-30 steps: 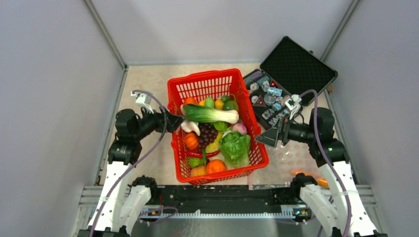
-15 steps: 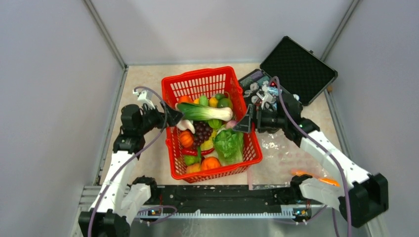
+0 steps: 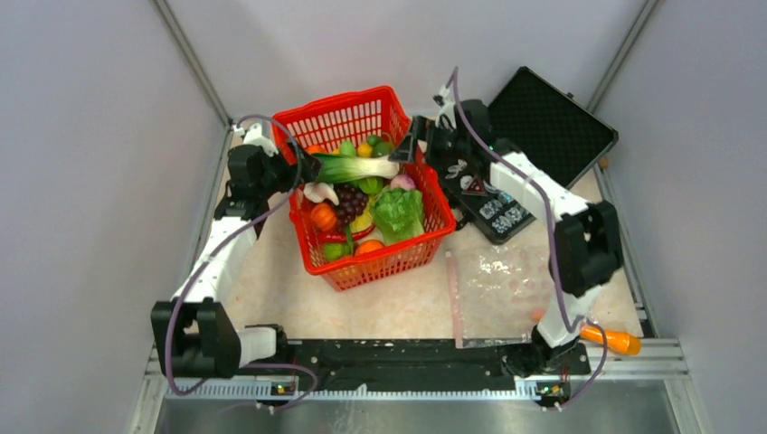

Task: Place the food in the zip-top bag and seal the zipper
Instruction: Move the bin to the center of the board.

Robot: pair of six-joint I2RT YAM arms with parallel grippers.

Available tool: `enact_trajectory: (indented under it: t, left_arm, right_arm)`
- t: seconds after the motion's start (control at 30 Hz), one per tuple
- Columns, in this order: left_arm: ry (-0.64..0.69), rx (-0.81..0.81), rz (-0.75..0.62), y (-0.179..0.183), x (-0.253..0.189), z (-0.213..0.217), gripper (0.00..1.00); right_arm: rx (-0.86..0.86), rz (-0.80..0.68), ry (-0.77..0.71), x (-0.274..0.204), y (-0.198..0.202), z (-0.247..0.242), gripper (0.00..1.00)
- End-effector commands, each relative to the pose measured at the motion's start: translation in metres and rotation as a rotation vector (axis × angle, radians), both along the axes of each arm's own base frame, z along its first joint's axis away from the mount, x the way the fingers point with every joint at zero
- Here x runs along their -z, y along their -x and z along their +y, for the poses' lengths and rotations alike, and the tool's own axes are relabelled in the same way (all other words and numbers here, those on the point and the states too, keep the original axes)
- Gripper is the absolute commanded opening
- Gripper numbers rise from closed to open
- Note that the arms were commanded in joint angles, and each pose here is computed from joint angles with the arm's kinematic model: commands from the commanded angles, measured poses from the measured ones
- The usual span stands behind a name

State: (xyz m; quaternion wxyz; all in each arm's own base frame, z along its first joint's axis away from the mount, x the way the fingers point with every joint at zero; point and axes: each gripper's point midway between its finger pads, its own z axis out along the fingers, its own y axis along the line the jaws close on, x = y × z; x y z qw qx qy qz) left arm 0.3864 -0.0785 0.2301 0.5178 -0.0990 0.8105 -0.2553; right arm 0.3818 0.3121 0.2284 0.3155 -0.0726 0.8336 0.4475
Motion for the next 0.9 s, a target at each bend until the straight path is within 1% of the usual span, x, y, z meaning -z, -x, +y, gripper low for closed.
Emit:
enact_trajectory:
  t: [0.0,0.07,0.13,0.2,0.27,0.33,0.43,0.5,0.57,0.6,0.63,0.7,0.73,0.8,0.87]
  left_arm:
    - [-0.025,-0.005,0.0,-0.03,-0.007,0.001,0.99]
    - [-0.034,-0.052,0.018,-0.042,-0.004,0.013,0.99]
    - [-0.015,-0.065,0.022,-0.049,-0.005,0.019,0.99]
    - [-0.011,-0.093,0.028,-0.049,-0.004,0.029,0.99]
    - [-0.02,-0.112,0.037,-0.042,-0.002,0.036,0.99]
    - [-0.037,-0.145,0.045,-0.032,0.001,0.043,0.99]
    - [-0.056,-0.185,0.045,-0.013,0.003,0.051,0.99]
    - [-0.074,-0.22,0.048,0.003,-0.003,0.057,0.99]
    - [-0.088,-0.248,-0.003,0.02,-0.017,0.062,0.99]
    - [-0.093,-0.254,-0.037,0.028,-0.023,0.063,0.99]
    - [-0.098,-0.264,-0.059,0.036,-0.027,0.064,0.99]
    - [-0.11,-0.274,-0.077,0.054,-0.032,0.066,0.99]
    - [-0.116,-0.275,-0.084,0.062,-0.035,0.066,0.99]
    - [-0.128,-0.263,-0.111,0.079,-0.045,0.065,0.99]
    - [-0.123,-0.201,-0.143,0.091,-0.054,0.054,0.99]
  right_arm:
    - [0.002,-0.178,0.047,-0.039,-0.057,0.029,0.99]
    - [0.071,-0.145,0.108,-0.03,-0.083,0.011,0.99]
    - [0.081,-0.14,0.09,-0.035,-0.097,-0.004,0.99]
    - [0.091,-0.16,0.06,-0.049,-0.101,-0.024,0.99]
    - [0.106,-0.225,0.086,-0.067,-0.095,-0.044,0.99]
    - [0.107,-0.287,0.118,-0.085,-0.082,-0.061,0.99]
    - [0.211,-0.353,0.191,-0.107,-0.059,-0.094,0.99]
    - [0.303,-0.377,0.235,-0.108,-0.042,-0.118,0.99]
    - [0.413,-0.377,0.256,-0.107,-0.02,-0.143,0.99]
    - [0.455,-0.389,0.24,-0.109,-0.007,-0.152,0.98]
    - [0.484,-0.36,0.242,-0.092,0.007,-0.16,0.97]
    - [0.537,-0.34,0.226,-0.076,0.037,-0.175,0.93]
    - [0.559,-0.316,0.217,-0.066,0.05,-0.181,0.88]
    - [0.553,-0.251,0.218,-0.039,0.078,-0.186,0.8]
    - [0.521,-0.167,0.254,-0.009,0.102,-0.189,0.75]
